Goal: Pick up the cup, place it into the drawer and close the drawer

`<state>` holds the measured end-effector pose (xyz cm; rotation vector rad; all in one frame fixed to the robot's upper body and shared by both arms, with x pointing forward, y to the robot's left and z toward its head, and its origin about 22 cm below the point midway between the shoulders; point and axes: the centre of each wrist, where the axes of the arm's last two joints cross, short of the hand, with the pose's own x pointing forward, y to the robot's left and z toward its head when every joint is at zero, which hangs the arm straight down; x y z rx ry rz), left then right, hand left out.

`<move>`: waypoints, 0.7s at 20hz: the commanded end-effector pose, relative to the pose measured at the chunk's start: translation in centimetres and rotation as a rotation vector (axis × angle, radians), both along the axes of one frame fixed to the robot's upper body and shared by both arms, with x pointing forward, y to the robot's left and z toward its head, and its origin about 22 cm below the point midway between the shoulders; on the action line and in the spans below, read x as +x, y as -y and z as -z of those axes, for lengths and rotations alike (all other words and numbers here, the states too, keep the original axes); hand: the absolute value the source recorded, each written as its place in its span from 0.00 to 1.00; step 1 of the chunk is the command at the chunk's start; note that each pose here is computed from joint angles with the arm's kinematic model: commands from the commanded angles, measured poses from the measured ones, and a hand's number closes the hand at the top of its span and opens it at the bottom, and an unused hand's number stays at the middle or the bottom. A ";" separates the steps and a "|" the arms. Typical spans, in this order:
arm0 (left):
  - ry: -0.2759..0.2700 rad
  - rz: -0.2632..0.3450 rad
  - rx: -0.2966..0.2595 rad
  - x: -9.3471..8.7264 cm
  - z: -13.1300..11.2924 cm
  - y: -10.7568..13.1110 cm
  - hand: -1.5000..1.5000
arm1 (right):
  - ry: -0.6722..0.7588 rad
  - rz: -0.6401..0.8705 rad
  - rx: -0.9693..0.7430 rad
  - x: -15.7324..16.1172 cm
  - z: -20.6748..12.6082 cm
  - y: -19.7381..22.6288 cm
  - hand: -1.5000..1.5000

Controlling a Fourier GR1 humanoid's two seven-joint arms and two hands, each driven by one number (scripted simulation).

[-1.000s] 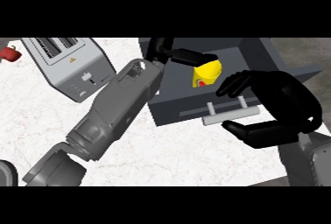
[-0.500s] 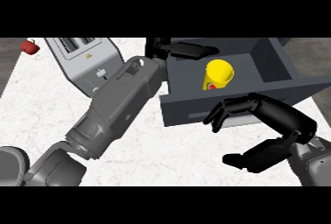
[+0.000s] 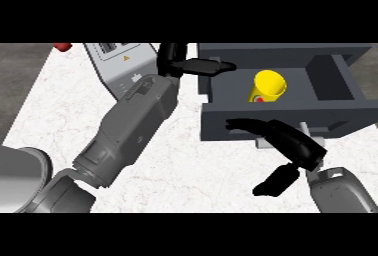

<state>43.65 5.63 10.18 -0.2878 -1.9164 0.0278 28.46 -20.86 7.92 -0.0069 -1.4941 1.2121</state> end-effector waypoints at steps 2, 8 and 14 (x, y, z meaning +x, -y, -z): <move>-0.014 0.001 -0.033 -0.3 0.8 -0.8 0.00 | -0.045 -0.007 -0.150 2.5 4.8 -1.1 0.00; -0.001 0.014 -0.078 -0.4 1.4 -4.2 0.00 | -0.063 0.074 -0.192 5.5 9.6 2.5 1.00; 0.000 0.032 -0.071 -1.1 3.1 -7.4 0.00 | 0.034 0.159 -0.066 9.5 8.3 3.0 1.00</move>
